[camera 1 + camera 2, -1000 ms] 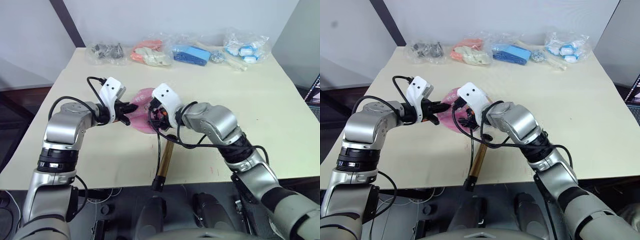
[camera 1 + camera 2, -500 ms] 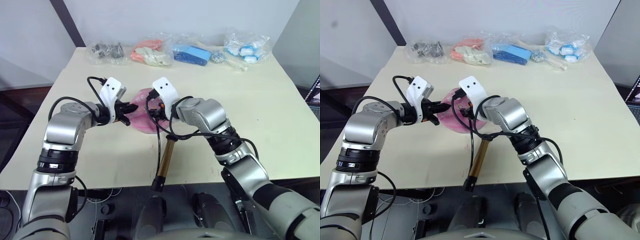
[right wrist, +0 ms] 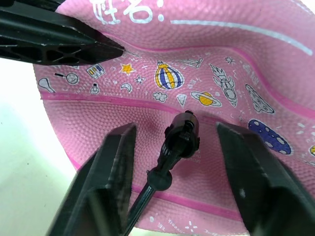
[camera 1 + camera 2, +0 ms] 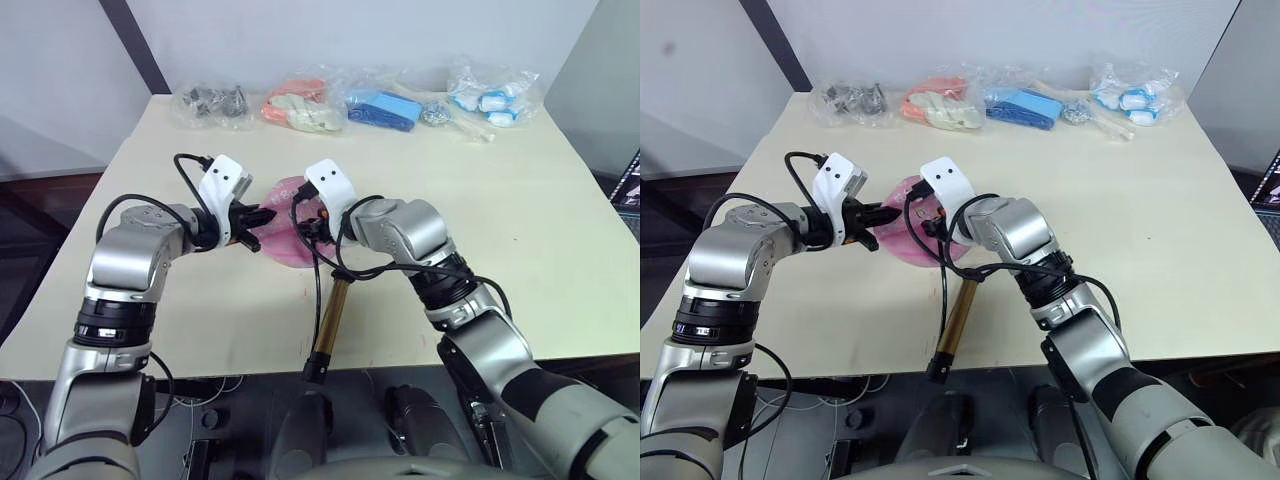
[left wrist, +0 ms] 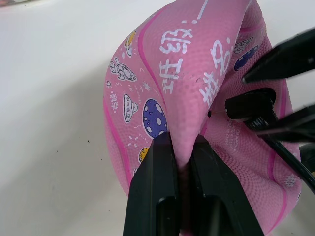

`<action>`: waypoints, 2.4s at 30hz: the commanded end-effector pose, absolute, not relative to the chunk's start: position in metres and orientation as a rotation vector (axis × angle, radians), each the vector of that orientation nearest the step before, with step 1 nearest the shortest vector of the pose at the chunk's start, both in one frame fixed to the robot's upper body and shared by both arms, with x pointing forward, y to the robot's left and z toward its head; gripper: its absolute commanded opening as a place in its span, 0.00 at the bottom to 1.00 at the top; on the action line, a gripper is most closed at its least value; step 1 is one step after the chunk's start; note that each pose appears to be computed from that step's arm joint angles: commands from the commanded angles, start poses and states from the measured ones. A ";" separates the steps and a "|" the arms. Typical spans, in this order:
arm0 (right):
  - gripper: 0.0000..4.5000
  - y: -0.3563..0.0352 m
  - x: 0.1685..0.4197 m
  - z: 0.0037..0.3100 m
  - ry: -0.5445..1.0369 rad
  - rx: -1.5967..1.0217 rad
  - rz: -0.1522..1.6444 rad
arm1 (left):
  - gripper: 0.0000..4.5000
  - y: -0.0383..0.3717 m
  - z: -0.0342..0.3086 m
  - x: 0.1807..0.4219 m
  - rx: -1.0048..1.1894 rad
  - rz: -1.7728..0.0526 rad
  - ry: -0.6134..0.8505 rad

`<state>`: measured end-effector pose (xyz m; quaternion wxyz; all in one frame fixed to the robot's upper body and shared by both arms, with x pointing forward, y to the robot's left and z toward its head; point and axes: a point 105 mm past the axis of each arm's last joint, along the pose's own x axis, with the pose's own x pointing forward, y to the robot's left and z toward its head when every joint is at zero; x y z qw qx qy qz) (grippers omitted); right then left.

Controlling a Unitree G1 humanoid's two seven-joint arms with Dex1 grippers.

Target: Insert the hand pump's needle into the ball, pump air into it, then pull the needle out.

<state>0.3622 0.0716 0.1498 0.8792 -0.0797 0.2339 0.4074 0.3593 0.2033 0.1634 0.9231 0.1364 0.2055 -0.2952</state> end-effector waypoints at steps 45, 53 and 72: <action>0.05 0.085 0.362 0.150 0.421 -0.306 0.924 | 0.00 0.198 0.142 0.352 0.258 -0.631 0.492; 0.05 0.090 0.361 0.142 0.411 -0.392 0.966 | 0.00 0.200 0.140 0.351 0.258 -0.634 0.499; 0.05 0.089 0.364 0.137 0.406 -0.443 0.980 | 0.00 0.203 0.139 0.351 0.276 -0.638 0.505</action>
